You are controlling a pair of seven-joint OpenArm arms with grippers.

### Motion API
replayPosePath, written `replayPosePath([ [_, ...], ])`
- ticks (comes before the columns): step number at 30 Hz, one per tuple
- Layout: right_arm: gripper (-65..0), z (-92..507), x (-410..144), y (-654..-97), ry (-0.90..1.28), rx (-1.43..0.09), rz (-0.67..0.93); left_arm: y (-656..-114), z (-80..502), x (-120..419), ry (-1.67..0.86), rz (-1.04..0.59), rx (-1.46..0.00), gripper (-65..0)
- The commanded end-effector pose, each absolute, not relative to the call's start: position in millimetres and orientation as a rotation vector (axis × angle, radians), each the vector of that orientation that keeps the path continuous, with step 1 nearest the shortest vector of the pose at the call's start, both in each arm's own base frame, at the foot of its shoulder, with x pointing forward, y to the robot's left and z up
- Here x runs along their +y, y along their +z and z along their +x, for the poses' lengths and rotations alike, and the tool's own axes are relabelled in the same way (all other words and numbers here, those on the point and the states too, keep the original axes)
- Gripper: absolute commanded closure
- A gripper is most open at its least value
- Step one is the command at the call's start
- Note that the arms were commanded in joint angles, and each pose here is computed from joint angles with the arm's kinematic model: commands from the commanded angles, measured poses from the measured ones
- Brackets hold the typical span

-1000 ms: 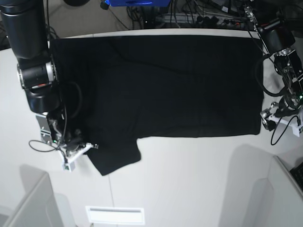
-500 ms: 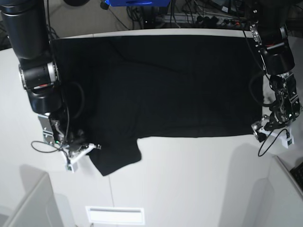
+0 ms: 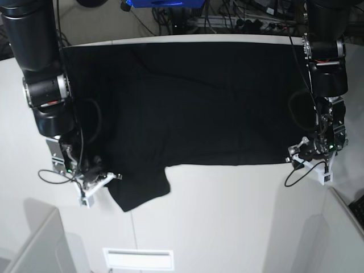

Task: Fold the T-shirt properly
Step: 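Move both grippers to the hem corners of the shirt and grasp, then lift the hem with both grippers and fold it over toward the collar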

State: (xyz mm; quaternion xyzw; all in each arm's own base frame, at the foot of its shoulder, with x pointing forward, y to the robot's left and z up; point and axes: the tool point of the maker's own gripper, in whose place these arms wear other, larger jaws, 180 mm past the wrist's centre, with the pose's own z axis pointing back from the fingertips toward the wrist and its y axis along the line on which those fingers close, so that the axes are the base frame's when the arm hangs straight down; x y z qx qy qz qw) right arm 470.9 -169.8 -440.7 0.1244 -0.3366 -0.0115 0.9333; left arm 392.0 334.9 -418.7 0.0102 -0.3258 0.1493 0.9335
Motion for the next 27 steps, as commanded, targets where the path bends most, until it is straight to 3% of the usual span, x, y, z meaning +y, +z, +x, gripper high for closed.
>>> replayPosePath([
  [1,0.0,474,-176,-436,-0.012,-0.676,0.238,-416,389,342,0.302,0.031,-0.656,-38.7],
  [9,0.0,474,-176,-435,-0.016,-0.680,0.240,-420,384,344,0.300,0.040,-0.644,-0.7],
  [27,0.0,488,-190,-388,-0.060,-0.809,0.259,-393,398,334,0.251,0.034,-0.729,0.0],
])
